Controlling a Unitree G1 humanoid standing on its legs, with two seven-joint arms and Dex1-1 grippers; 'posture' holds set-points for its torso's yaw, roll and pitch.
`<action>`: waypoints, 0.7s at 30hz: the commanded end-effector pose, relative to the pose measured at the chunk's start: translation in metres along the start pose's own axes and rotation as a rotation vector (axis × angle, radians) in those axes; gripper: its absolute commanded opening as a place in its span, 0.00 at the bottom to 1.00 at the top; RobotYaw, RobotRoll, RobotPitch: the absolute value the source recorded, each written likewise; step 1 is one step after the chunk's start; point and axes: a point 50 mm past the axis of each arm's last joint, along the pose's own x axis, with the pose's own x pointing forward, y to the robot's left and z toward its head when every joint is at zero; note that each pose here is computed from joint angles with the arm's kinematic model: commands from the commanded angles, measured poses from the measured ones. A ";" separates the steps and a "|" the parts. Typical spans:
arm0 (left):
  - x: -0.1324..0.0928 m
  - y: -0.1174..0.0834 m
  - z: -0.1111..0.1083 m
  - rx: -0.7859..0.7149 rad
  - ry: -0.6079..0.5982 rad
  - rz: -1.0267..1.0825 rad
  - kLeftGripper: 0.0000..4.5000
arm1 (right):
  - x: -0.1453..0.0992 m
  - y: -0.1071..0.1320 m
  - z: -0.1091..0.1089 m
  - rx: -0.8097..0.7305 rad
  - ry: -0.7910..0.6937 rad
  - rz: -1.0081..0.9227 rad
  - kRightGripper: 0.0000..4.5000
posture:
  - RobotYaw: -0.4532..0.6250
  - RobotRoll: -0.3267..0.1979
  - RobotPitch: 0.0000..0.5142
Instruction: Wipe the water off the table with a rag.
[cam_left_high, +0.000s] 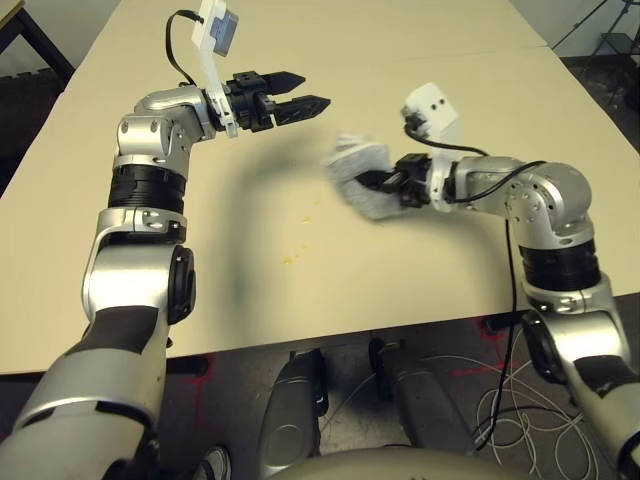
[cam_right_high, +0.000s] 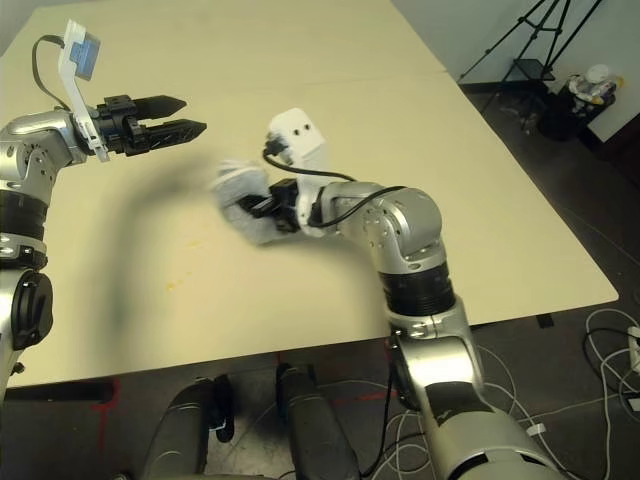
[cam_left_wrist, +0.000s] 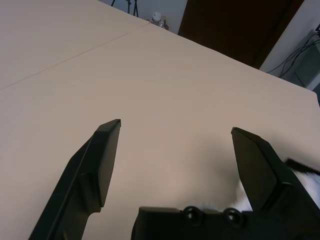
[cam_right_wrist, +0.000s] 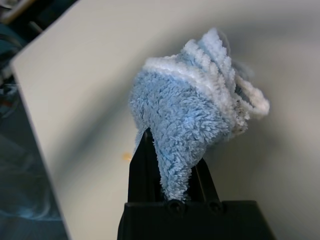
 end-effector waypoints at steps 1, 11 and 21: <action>-0.001 0.001 -0.001 0.005 0.016 0.004 1.00 | 0.016 0.004 -0.010 0.034 0.029 0.001 0.00 | 0.39 0.62 0.41; -0.002 0.000 -0.003 -0.002 0.018 0.011 1.00 | 0.015 -0.054 -0.033 0.004 0.082 -0.344 0.00 | 0.40 0.62 0.42; 0.000 0.001 -0.001 0.004 0.018 0.011 1.00 | -0.045 -0.106 -0.033 -0.086 0.116 -0.669 0.00 | 0.38 0.62 0.42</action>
